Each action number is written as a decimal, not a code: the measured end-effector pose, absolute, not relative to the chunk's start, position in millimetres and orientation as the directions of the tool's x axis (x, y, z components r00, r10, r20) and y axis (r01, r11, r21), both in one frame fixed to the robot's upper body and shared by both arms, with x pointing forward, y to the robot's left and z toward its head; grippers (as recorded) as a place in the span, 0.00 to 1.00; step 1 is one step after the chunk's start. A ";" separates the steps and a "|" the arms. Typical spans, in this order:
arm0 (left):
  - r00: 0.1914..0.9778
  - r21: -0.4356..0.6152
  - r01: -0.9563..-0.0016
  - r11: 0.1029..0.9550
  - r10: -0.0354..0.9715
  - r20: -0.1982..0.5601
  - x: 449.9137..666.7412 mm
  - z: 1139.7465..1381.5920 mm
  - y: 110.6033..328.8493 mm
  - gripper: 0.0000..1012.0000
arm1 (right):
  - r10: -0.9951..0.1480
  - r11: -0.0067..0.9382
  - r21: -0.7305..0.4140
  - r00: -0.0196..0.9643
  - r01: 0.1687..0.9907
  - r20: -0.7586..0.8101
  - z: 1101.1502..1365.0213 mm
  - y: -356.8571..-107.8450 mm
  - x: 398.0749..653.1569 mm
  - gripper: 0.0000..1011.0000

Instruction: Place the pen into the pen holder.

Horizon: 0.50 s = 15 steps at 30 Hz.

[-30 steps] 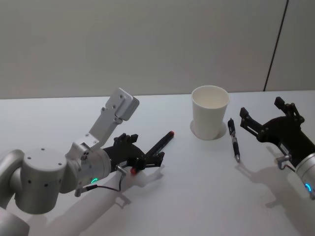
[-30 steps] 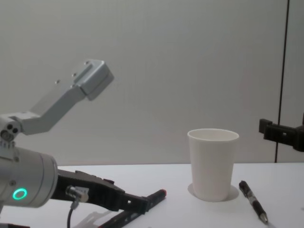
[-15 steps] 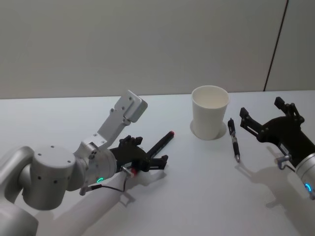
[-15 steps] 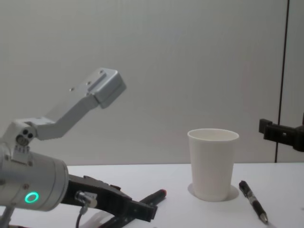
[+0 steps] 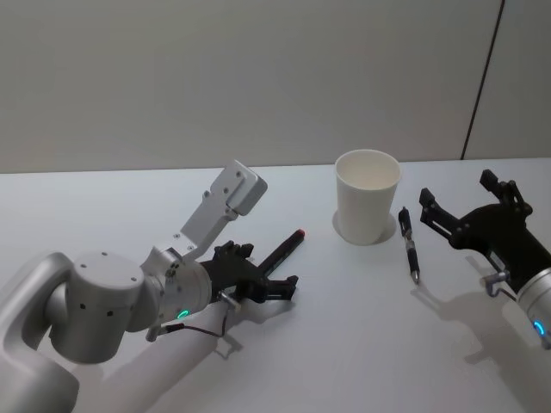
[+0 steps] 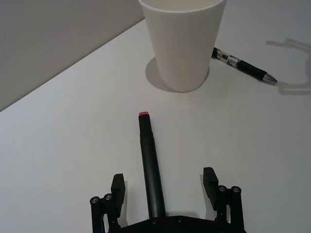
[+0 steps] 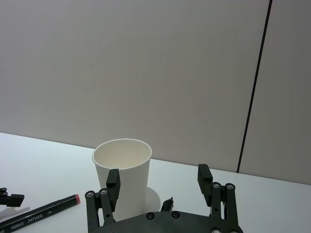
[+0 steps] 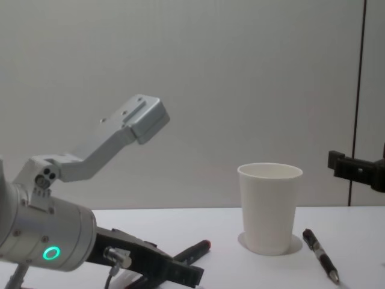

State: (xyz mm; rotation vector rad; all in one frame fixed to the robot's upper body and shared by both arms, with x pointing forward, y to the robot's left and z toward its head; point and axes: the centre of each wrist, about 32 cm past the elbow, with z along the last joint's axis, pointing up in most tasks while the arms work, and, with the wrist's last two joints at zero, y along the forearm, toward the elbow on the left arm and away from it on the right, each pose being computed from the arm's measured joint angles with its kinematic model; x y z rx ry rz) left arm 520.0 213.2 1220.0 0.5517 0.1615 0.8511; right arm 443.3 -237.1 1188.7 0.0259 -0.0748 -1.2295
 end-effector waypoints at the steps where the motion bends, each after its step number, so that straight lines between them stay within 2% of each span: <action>1: 0.655 0.525 -0.668 0.528 0.751 0.078 520.4 1219.9 212.8 0.99 | -0.942 0.335 0.060 0.333 0.940 0.043 1188.7 -237.1 443.3 0.99; 15: 0.632 0.536 -0.671 0.512 0.773 0.053 522.6 1218.4 210.4 0.99 | -0.942 0.335 0.060 0.333 0.940 0.043 1188.7 -237.1 443.3 0.99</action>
